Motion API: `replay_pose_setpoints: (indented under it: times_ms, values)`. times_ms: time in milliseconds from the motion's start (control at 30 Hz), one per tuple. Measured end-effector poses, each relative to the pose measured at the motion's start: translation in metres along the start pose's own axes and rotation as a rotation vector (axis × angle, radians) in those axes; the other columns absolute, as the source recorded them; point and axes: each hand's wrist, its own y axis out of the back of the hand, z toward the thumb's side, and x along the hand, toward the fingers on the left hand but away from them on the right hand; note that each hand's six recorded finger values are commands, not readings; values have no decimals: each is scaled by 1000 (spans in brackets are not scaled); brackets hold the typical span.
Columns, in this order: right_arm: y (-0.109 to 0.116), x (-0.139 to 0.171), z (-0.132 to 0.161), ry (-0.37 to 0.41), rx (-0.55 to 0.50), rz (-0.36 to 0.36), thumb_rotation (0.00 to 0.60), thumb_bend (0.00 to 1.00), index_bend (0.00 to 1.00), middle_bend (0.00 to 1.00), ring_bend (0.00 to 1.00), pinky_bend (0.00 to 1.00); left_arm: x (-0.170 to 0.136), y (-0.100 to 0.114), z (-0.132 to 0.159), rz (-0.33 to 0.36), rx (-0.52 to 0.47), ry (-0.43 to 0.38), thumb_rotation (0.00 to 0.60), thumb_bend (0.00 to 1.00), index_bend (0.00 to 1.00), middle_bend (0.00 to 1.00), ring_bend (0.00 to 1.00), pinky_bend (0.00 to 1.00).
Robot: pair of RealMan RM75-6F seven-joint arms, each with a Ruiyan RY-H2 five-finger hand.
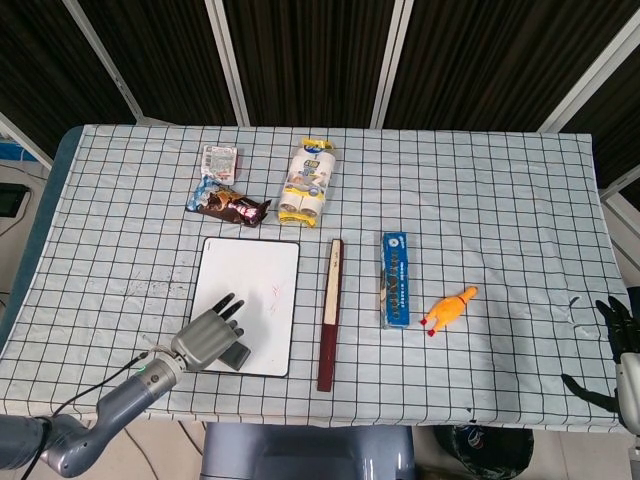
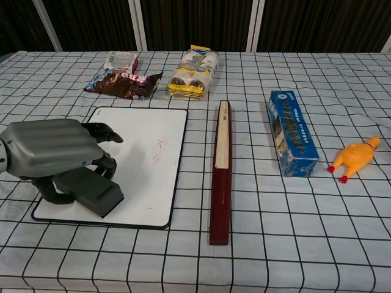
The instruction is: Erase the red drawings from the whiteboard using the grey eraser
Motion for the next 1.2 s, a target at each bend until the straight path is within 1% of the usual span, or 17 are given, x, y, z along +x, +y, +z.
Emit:
replay_pose_setpoints:
  times_ms: [133,300,500,767,967,1200]
  values:
    - [0,0,0,-2,-1,2,600,171,10,56,142,187,7,3,-3,15,-1,11,600,363,426,486,0,0]
    - [-1,0,0,-2,-1,4,600,171,10,56,142,187,17,11,1,46,5,5,600,363,426,486,0,0]
    - [-1,1,0,-3,-5,6,600,171,10,56,142,187,32,20,1,76,37,21,600,363,426,487,0,0]
    - [-1,0,-2,-6,-5,9,600,171,10,56,142,187,59,25,-18,64,43,97,600,363,427,491,0,0]
    - [-1,0,-2,-8,-2,9,600,171,10,56,142,187,84,41,-31,86,28,148,600,363,425,491,0,0]
    - [-1,1,-2,-7,-3,9,600,171,10,56,142,187,109,52,-40,78,22,199,600,363,423,491,0,0]
